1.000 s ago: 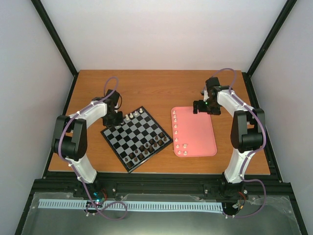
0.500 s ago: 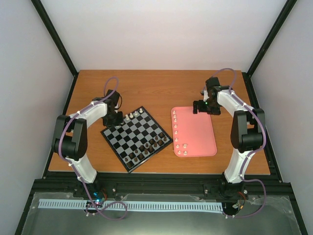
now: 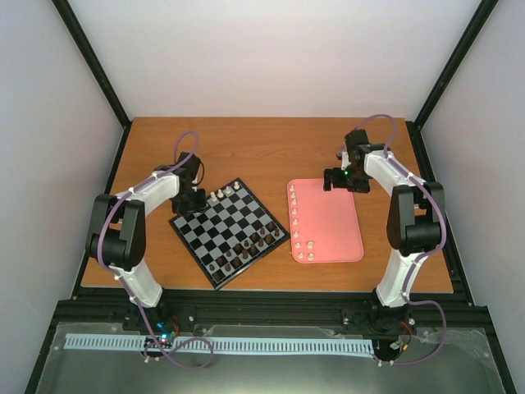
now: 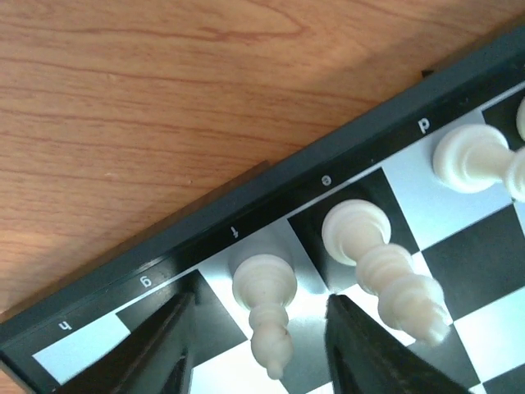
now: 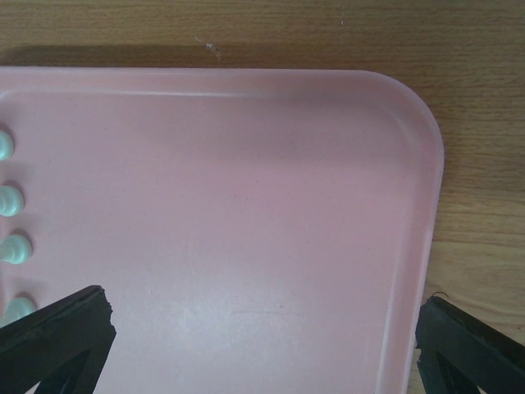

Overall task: Set up the chess pieces on the board
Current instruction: Place the chess piece on the chessboard, then pick up the chess piece from the storage box.

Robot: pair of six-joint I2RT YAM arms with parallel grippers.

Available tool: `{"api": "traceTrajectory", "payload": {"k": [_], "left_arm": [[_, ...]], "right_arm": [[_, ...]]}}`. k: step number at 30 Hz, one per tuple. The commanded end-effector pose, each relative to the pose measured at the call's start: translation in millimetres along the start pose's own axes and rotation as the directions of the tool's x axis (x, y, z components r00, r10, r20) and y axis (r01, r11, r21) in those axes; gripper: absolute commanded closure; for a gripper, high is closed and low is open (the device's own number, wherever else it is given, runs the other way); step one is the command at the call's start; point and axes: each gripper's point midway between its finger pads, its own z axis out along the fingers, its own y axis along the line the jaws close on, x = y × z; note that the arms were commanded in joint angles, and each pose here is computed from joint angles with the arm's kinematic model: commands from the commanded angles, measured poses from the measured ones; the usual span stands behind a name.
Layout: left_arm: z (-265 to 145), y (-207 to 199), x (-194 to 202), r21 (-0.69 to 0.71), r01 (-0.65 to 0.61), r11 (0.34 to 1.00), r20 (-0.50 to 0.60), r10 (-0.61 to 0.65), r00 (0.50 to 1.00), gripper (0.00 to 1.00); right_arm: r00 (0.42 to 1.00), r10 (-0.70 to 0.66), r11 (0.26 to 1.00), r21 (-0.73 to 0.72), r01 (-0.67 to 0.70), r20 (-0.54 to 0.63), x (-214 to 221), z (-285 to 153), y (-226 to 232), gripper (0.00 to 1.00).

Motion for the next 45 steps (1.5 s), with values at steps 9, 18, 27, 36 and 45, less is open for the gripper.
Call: {"api": "traceTrajectory", "payload": {"k": [9,18,27,36,45], "left_arm": [[-115,7,0,0.069,-0.004,0.998,0.199,-0.009,0.98,0.0],[-201,-91,13,0.194,-0.332,0.923,0.348,0.252,0.903,0.01],[-176,-260,113,0.245,-0.74,0.626,0.288,0.682,0.672,0.09],[-116,-327,164,0.334,-0.827,0.453,0.233,0.81,0.538,0.17],[-66,-363,166,0.307,-0.861,0.405,0.232,0.846,0.48,0.32]], "right_arm": [[1.0,-0.018,1.0,-0.007,0.018,0.012,-1,-5,4,0.0],[1.0,0.003,1.0,0.003,-0.003,0.005,-2,-1,3,0.0],[1.0,-0.005,1.0,-0.004,0.005,0.01,-2,0,11,0.0],[1.0,-0.006,1.0,0.002,0.006,0.014,3,-1,9,0.0],[1.0,-0.005,1.0,0.008,0.005,0.015,8,-1,8,0.0]]}}
